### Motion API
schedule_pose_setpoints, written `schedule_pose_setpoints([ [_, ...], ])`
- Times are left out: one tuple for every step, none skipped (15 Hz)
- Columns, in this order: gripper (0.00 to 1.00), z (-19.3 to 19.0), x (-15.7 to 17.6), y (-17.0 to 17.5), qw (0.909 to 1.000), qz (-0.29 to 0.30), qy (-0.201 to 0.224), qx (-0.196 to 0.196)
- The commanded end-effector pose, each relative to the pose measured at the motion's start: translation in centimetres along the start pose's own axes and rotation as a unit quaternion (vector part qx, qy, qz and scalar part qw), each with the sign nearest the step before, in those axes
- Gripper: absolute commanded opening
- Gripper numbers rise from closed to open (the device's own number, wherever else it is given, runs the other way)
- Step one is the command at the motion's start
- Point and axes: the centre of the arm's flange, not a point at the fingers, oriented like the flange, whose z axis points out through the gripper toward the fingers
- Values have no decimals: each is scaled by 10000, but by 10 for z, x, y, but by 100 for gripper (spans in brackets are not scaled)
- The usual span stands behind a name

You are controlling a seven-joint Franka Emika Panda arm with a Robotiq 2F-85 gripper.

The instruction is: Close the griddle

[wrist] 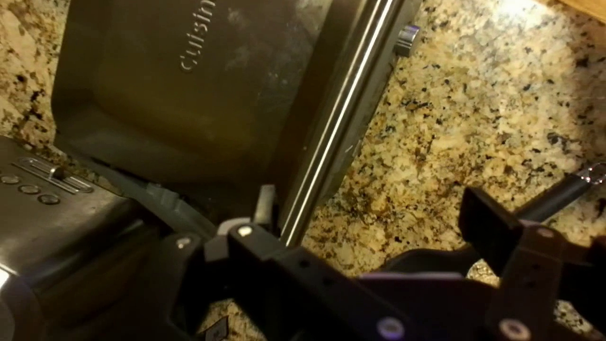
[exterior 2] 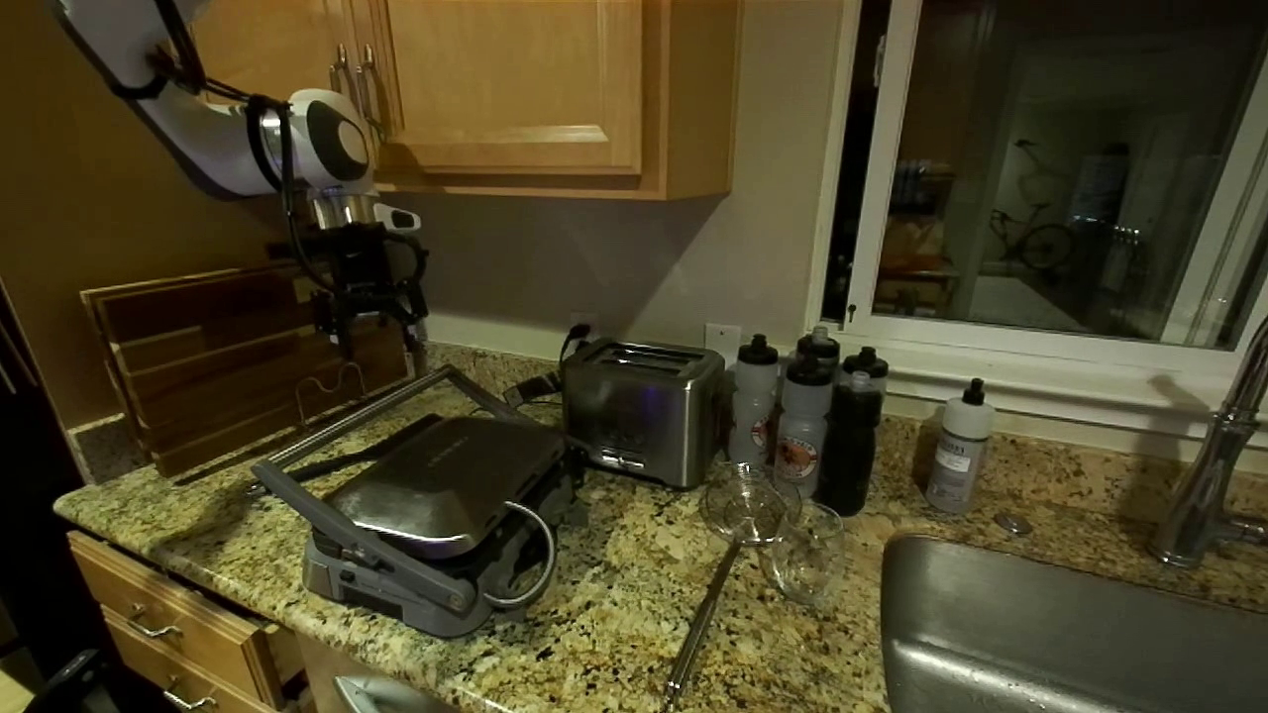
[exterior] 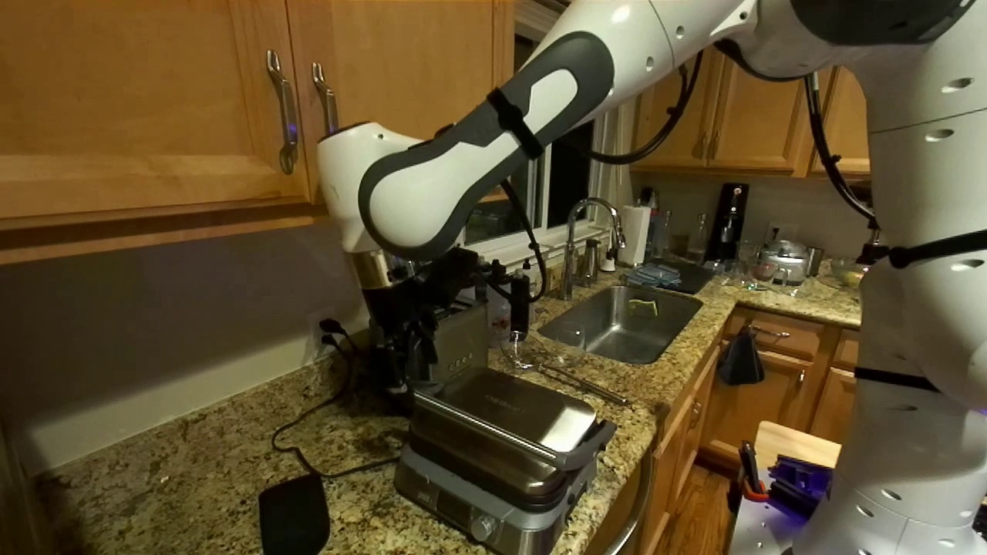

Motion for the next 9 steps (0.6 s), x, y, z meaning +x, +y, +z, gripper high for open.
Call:
schedule_pose_setpoints([
  [100,-36,-42,7,9993,334,156,-18],
  [100,-42,-55,9,9990,407,175,5],
  [100,-47,-63,11,9987,483,181,24],
  [100,-49,-78,12,9982,559,177,98],
  [100,-51,-87,14,9978,613,177,161],
  [100,-52,-100,15,9972,683,192,243],
  [100,-53,-110,16,9964,760,213,307],
  [100,-54,-123,16,9955,846,232,367],
  [100,-54,-132,16,9947,914,250,406],
])
